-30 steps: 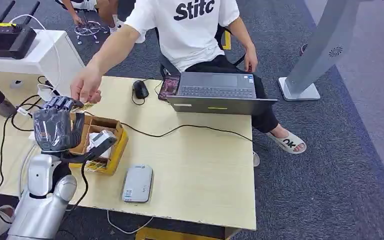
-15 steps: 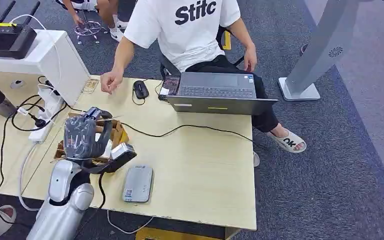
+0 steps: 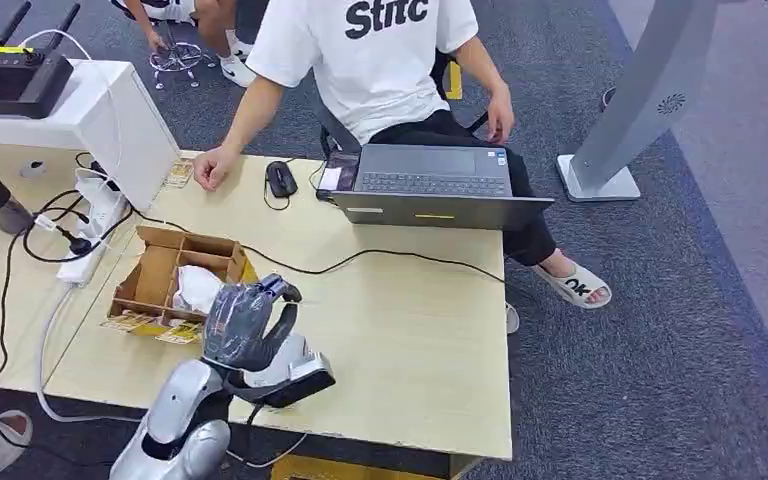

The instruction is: Pass the card to the sensor for recognition and then transmit it.

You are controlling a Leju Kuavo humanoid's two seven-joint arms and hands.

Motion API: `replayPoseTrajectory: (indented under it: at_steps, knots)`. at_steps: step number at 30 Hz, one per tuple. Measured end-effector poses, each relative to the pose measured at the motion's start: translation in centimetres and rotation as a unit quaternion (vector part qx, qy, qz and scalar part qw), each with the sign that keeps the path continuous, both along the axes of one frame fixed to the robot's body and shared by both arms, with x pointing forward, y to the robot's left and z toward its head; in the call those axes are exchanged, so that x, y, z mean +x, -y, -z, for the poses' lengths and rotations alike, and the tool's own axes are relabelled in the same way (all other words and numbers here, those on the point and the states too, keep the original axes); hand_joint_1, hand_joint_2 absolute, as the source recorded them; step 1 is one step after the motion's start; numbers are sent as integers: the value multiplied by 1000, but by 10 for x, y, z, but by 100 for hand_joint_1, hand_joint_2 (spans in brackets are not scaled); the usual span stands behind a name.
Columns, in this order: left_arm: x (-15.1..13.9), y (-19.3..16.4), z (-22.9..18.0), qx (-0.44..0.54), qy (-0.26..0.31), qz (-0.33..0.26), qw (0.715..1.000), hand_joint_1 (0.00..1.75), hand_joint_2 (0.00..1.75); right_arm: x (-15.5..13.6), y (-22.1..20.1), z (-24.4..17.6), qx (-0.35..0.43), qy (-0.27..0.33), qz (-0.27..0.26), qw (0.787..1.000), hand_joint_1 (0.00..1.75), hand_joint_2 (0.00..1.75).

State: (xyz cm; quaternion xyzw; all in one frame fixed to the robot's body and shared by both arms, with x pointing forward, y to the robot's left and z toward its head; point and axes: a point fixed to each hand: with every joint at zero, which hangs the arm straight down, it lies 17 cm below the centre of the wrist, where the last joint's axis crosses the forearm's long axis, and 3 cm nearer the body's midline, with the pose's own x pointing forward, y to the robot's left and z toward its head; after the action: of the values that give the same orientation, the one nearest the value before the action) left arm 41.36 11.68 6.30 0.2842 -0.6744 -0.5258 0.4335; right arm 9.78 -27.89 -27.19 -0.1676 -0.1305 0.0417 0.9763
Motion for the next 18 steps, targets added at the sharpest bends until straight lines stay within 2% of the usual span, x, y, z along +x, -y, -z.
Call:
replayPoseTrajectory:
  at_steps: [6, 18]
  knots:
    - [-20, -16, 35, 49, -29, -13, 998, 175, 175, -5, 3, 1, -6, -6, 9, 1000, 0, 175]
    - [-40, -30, 68, 82, -53, -28, 995, 175, 175, -5, 3, 0, -5, -4, 10, 1000, 0, 175]
